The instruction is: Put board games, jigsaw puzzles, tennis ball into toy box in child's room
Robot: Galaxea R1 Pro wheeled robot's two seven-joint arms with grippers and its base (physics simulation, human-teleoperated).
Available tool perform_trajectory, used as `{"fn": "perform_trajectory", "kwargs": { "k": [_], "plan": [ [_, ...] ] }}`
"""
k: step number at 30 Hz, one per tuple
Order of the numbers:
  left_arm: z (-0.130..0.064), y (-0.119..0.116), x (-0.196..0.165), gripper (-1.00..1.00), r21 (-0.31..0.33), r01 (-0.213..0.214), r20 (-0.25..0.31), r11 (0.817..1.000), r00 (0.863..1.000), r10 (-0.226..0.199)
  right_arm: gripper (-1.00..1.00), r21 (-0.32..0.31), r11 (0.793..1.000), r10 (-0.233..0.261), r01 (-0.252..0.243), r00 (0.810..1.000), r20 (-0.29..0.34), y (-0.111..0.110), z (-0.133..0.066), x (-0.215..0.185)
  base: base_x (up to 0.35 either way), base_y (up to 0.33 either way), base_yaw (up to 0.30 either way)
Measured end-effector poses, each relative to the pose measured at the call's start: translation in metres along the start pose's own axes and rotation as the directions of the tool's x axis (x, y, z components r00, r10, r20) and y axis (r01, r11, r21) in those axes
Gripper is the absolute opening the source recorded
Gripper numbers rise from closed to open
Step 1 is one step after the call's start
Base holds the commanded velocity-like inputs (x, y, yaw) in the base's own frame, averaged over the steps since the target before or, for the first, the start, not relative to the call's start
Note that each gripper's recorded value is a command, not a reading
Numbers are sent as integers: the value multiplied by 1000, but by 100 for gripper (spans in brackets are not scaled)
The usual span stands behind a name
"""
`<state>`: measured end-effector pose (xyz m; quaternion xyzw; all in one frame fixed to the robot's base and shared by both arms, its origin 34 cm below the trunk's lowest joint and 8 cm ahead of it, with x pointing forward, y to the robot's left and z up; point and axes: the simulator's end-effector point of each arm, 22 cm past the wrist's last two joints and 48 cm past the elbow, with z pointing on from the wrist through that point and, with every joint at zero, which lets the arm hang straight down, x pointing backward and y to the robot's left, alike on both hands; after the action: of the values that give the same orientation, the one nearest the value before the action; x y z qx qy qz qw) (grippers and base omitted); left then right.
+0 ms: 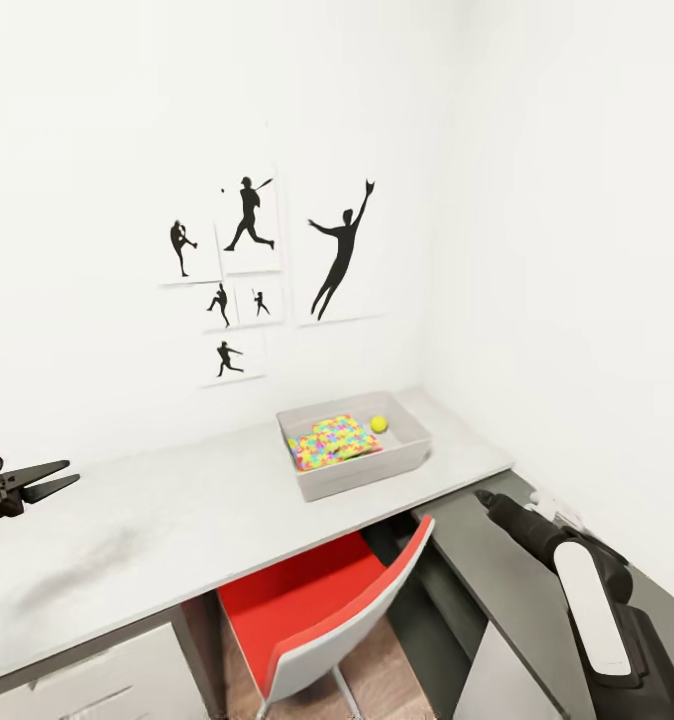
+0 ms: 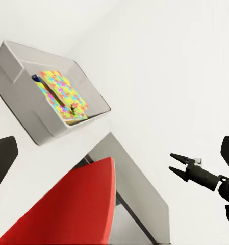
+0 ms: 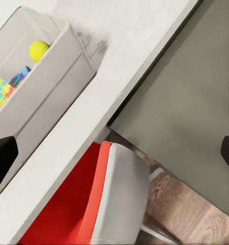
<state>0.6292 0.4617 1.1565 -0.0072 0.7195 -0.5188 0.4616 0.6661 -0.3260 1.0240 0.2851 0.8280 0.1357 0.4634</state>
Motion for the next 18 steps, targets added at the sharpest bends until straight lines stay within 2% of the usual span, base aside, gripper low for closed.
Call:
{"fn": "perform_trajectory", "kwargs": {
  "k": [12, 18],
  "plan": [
    [-1, -3, -1, 100, 3, -5, 2, 1000, 1000, 5, 100, -3, 1000, 1, -1, 1000, 6, 1, -2, -2, -320, 0, 2],
    [1, -3, 0, 100, 6, -3, 1, 1000, 1000, 3, 100, -4, 1000, 1, -1, 1000, 5, 2, -2, -2, -109, 0, 108]
  ]
}}
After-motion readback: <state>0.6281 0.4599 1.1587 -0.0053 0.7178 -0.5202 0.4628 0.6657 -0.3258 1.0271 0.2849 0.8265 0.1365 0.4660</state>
